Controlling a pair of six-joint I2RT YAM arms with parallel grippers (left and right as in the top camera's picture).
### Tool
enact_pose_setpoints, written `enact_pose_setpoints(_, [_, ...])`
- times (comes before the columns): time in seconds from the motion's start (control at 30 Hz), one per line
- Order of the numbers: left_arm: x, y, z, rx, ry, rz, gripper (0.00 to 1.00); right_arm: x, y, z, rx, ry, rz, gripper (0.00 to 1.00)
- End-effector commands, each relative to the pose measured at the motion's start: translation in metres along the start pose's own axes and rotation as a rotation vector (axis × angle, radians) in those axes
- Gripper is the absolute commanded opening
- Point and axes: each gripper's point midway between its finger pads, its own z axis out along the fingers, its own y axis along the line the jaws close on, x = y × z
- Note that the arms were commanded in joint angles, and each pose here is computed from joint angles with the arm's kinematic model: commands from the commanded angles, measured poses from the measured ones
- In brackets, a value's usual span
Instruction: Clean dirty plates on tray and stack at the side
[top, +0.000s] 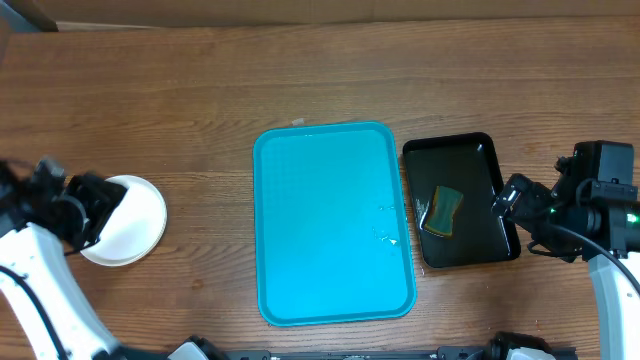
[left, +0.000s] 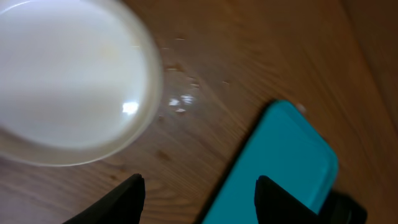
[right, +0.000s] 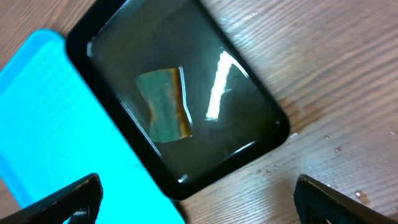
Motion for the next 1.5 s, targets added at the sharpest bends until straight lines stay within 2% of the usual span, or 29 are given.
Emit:
enact_pose_setpoints(0.0, [0.032, -0.089, -0.033, 0.173, -0.016, 0.45, 0.6, 0.001, 0.022, -0.008, -0.129, 0.007, -0.096, 1.0])
enact_pose_setpoints(0.03, [0.055, -0.113, -0.036, 0.189, -0.005, 0.586, 0.61, 0.005, 0.031, -0.009, -0.179, 0.022, -0.121, 1.0])
enact_pose_setpoints(0.2, [0.116, -0.156, -0.037, 0.212, 0.044, 0.905, 0.66, 0.007, 0.036, -0.01, -0.211, 0.034, -0.123, 1.0])
enact_pose_setpoints(0.3, [0.143, -0.168, -0.032, 0.185, 0.071, 1.039, 0.74, 0.0, 0.04, -0.011, -0.227, 0.002, -0.145, 1.0])
enact_pose_setpoints(0.37, [0.158, -0.175, -0.03, 0.178, 0.084, 1.114, 0.85, -0.001, 0.052, -0.014, -0.296, -0.007, -0.213, 1.0])
enact_pose_setpoints(0.4, [0.165, -0.177, -0.03, 0.176, 0.087, 1.145, 0.99, 0.003, 0.063, -0.017, -0.359, 0.0, -0.272, 1.0])
enact_pose_setpoints(0.5, [0.18, -0.182, -0.03, 0.159, 0.086, 1.224, 1.0, 0.013, 0.079, -0.022, -0.434, 0.022, -0.338, 1.0])
enact_pose_setpoints(0.67, [0.199, -0.181, -0.03, 0.171, 0.132, 1.273, 1.0, 0.022, 0.083, -0.023, -0.432, 0.045, -0.352, 1.0])
enact_pose_setpoints(1.3, [0.202, -0.179, -0.006, 0.122, 0.208, 1.271, 1.0, 0.027, 0.08, -0.023, -0.425, 0.063, -0.348, 1.0])
enact_pose_setpoints(1.4, [0.202, -0.179, -0.002, 0.114, 0.219, 1.27, 1.0, 0.02, 0.076, -0.029, -0.396, -0.018, -0.376, 1.0])
enact_pose_setpoints(1.47, [0.203, -0.178, 0.001, 0.108, 0.229, 1.27, 1.0, 0.007, 0.085, -0.042, -0.439, -0.155, -0.421, 1.0])
